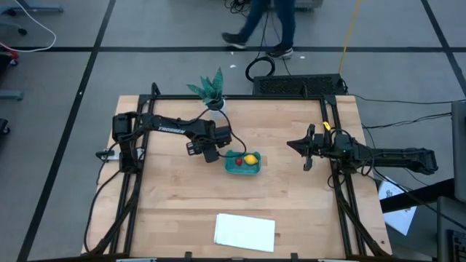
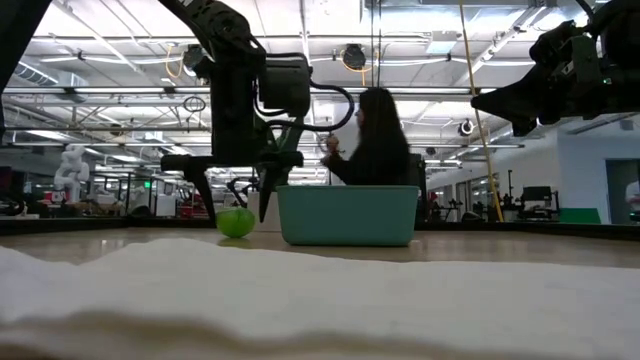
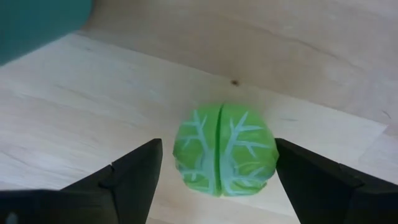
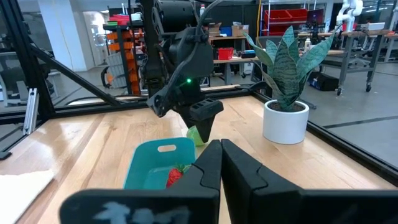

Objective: Pick and placing Produce into tupperware
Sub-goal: Put the green cabbage into the blue container

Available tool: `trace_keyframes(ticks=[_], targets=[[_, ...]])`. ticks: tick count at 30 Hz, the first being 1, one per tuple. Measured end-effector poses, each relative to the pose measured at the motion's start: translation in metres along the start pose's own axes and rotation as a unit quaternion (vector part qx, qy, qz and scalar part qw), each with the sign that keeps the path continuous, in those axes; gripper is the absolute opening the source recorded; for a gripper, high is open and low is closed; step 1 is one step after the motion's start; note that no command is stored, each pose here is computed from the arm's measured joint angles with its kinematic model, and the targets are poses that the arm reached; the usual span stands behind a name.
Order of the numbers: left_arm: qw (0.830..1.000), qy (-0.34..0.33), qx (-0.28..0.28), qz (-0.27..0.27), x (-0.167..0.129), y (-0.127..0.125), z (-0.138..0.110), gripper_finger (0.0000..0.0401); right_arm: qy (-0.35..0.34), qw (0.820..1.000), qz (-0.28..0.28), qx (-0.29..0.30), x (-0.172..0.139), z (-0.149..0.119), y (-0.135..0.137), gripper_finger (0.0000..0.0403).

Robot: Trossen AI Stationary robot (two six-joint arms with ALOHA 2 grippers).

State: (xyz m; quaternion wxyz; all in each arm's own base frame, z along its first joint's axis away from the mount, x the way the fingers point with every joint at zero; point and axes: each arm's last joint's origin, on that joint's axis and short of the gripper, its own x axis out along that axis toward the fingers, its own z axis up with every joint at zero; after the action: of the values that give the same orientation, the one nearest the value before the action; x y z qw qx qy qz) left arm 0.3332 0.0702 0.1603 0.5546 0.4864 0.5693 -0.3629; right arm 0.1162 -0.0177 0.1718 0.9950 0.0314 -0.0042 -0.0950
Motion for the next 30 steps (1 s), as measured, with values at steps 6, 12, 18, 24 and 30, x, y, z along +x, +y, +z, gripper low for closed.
trace_keyframes(ticks=[6,12,18,24,30], targets=[[1.000,0.000,-0.007,0.004,0.0000,0.0007,0.0002,0.0310,0.000,1.000,0.000,0.000,0.0000,0.0000,0.0000,0.0000],[0.998,-0.002,-0.059,0.023,0.0005,0.0050,-0.0049,0.0310,0.000,1.000,0.000,0.001,0.0000,0.0000,0.0000,0.0000],[0.998,-0.017,-0.061,0.022,0.0006,0.0051,-0.0047,0.0310,0.000,1.000,0.000,0.000,0.0000,0.0000,0.0000,0.0000],[0.999,-0.019,-0.045,0.022,0.0005,0.0052,-0.0045,0.0310,0.000,1.000,0.000,0.000,0.0000,0.0000,0.0000,0.0000],[0.998,-0.024,-0.045,0.022,0.0005,0.0052,-0.0043,0.0310,0.000,1.000,0.000,0.000,0.0000,0.0000,0.0000,0.0000]])
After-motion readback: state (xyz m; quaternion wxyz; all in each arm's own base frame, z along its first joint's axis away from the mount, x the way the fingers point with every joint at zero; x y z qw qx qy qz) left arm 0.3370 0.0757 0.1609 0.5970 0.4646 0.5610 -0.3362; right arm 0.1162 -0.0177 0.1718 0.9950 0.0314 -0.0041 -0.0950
